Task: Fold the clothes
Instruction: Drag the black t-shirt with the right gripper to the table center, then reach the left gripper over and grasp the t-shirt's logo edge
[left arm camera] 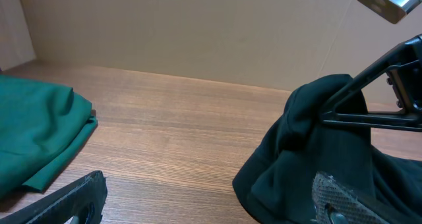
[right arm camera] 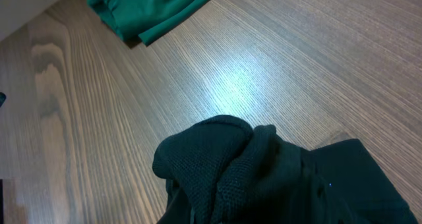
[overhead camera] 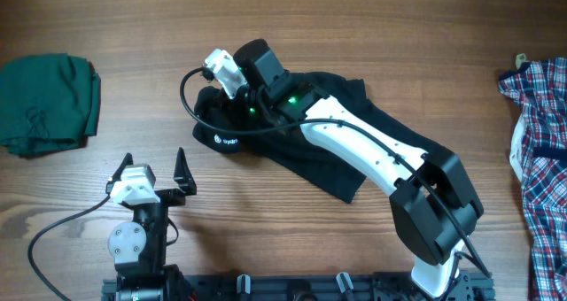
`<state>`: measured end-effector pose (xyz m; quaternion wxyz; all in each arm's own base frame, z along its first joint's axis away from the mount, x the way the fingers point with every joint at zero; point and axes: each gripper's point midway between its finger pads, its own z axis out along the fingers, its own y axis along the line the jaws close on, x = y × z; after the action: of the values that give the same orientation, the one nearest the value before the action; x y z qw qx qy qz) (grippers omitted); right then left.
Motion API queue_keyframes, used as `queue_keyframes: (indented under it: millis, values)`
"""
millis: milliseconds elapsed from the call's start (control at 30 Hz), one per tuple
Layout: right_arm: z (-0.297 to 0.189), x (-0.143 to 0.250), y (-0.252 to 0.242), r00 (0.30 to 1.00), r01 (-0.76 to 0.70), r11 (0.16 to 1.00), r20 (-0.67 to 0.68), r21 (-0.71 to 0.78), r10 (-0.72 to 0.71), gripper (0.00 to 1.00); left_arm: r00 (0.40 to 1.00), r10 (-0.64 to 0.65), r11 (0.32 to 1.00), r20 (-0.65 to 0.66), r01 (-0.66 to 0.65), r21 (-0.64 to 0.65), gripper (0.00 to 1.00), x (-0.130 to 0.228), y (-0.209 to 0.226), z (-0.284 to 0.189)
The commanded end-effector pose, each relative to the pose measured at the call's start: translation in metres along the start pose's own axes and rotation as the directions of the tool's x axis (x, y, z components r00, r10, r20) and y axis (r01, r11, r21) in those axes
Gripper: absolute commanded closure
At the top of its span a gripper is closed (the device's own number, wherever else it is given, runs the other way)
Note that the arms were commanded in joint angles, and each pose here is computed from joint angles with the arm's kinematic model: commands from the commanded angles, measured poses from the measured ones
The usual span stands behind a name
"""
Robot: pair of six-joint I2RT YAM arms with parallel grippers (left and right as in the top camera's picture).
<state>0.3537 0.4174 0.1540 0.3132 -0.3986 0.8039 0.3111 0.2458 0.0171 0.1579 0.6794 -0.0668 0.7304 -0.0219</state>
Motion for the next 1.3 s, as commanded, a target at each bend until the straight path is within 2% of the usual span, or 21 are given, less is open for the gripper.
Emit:
queue_keyframes:
  millis: [0, 667, 733, 767, 800, 900, 1000, 1100, 1167, 1200, 1267]
  values:
    - [-0.004, -0.015, 0.002, 0.999, 0.021, 1.000, 0.038, 0.002, -0.021, 0.95, 1.000, 0.019, 1.000, -0.003, -0.019, -0.011, 0.00, 0.002, 0.003, 0.000]
    - [-0.004, -0.016, 0.002, 0.999, 0.023, 1.000, 0.042, 0.002, -0.023, 0.94, 1.000, 0.019, 1.000, 0.008, -0.019, -0.009, 0.00, 0.000, 0.002, 0.000]
    - [-0.004, -0.017, 0.002, 0.999, 0.023, 1.000, 0.042, 0.002, -0.023, 0.94, 0.999, 0.020, 0.997, 0.031, -0.022, 0.079, 0.00, -0.006, -0.013, -0.001]
    - [-0.004, -0.017, 0.002, 0.999, 0.025, 1.000, 0.046, 0.002, -0.025, 0.94, 0.999, -0.015, 0.984, 0.035, 0.008, 0.181, 0.00, -0.009, -0.031, -0.003]
    - [-0.004, -0.019, 0.002, 0.998, 0.026, 1.000, 0.050, 0.003, -0.026, 0.94, 0.997, -0.073, 0.972, 0.024, 0.066, 0.225, 0.00, -0.010, -0.038, -0.005]
    - [-0.004, -0.020, 0.002, 0.998, 0.029, 1.000, 0.057, 0.003, -0.029, 0.94, 0.976, -0.218, 0.929, -0.013, 0.212, 0.304, 0.00, -0.018, -0.052, -0.010]
    - [-0.005, -0.026, 0.003, 0.996, 0.038, 0.999, 0.079, 0.003, -0.038, 0.94, 0.973, -0.230, 0.919, -0.002, 0.218, 0.327, 0.00, -0.047, -0.059, -0.016]
    - [-0.005, -0.033, 0.003, 0.993, 0.048, 0.999, 0.105, 0.005, -0.048, 0.94, 0.956, -0.233, 0.909, -0.180, 0.280, 0.309, 0.00, -0.041, -0.066, -0.011]
    - [-0.005, -0.034, -0.001, 0.993, 0.045, 0.999, 0.111, 0.026, -0.047, 0.94, 0.907, -0.233, 0.882, -0.351, 0.349, 0.317, 0.00, -0.031, -0.078, 0.001]
    - [-0.005, -0.034, -0.003, 0.993, 0.043, 0.998, 0.110, 0.039, -0.047, 0.94, 0.877, -0.253, 0.868, -0.410, 0.392, 0.304, 0.00, -0.029, -0.081, 0.008]
    - [-0.005, -0.034, -0.005, 0.993, 0.015, 0.999, 0.112, 0.045, -0.020, 0.94, 0.749, -0.273, 0.826, -0.603, 0.504, 0.252, 0.00, -0.020, -0.092, 0.030]
